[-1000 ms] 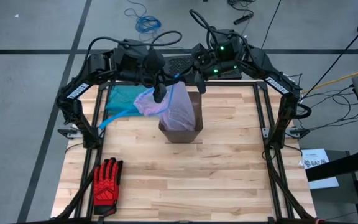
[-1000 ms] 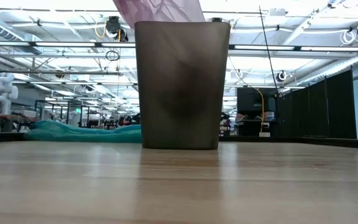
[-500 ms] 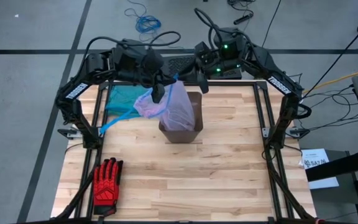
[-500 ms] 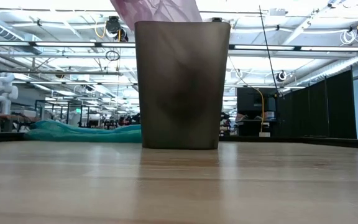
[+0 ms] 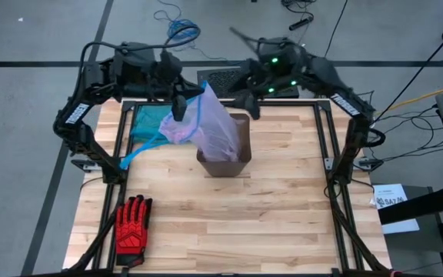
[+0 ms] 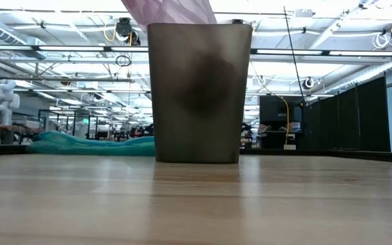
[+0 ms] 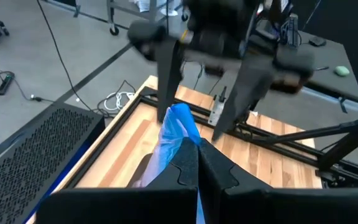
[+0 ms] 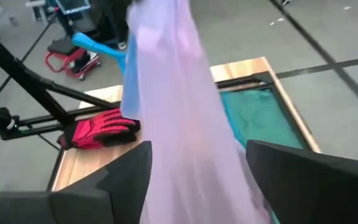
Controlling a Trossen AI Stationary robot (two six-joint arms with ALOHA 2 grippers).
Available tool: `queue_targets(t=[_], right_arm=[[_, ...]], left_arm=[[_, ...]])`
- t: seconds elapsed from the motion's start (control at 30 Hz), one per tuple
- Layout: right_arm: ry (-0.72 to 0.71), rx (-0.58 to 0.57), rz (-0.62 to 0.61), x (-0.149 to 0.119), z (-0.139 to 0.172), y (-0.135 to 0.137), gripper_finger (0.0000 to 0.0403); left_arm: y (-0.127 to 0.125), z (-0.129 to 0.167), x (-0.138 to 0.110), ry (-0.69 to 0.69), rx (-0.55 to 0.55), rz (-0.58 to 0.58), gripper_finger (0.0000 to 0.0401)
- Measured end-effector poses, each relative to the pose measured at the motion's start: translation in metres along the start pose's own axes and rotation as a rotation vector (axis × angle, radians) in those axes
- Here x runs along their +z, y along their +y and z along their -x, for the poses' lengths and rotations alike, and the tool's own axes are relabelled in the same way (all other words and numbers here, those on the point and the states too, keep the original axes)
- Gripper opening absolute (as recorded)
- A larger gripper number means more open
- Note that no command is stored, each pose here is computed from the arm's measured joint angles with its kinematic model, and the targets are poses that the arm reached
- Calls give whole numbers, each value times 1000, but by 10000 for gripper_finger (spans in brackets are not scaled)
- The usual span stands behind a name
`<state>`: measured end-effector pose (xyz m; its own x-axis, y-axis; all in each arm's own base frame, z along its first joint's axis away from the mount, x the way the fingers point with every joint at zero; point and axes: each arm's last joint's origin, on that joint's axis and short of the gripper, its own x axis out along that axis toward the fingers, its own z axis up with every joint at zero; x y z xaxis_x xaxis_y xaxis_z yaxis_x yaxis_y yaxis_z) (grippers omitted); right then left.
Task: Place trash/remove bag and relplace
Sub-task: Close the pink trash bag
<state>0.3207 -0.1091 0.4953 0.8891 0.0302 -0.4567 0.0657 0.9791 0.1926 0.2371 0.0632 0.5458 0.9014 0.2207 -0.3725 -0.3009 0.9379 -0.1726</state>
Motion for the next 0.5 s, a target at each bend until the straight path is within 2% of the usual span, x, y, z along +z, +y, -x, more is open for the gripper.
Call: queue_targets(t=[0.1, 0.2, 0.3, 0.37, 0.5], right_arm=[[11, 40, 7, -1, -25, -1, 260], [-24, 157, 27, 2, -48, 1, 257], [-28, 199, 20, 1, -65, 3, 228], [1, 200, 13, -4, -78, 3, 185], [51, 140, 25, -12, -98, 1, 46]], left_arm=[[0, 2, 0, -4, -1, 7, 0], [0, 2, 0, -3, -1, 8, 0], [0, 2, 0, -3, -1, 8, 0], [0, 3, 0, -5, -1, 9, 0], [-1, 12, 3, -46, -9, 9, 0]])
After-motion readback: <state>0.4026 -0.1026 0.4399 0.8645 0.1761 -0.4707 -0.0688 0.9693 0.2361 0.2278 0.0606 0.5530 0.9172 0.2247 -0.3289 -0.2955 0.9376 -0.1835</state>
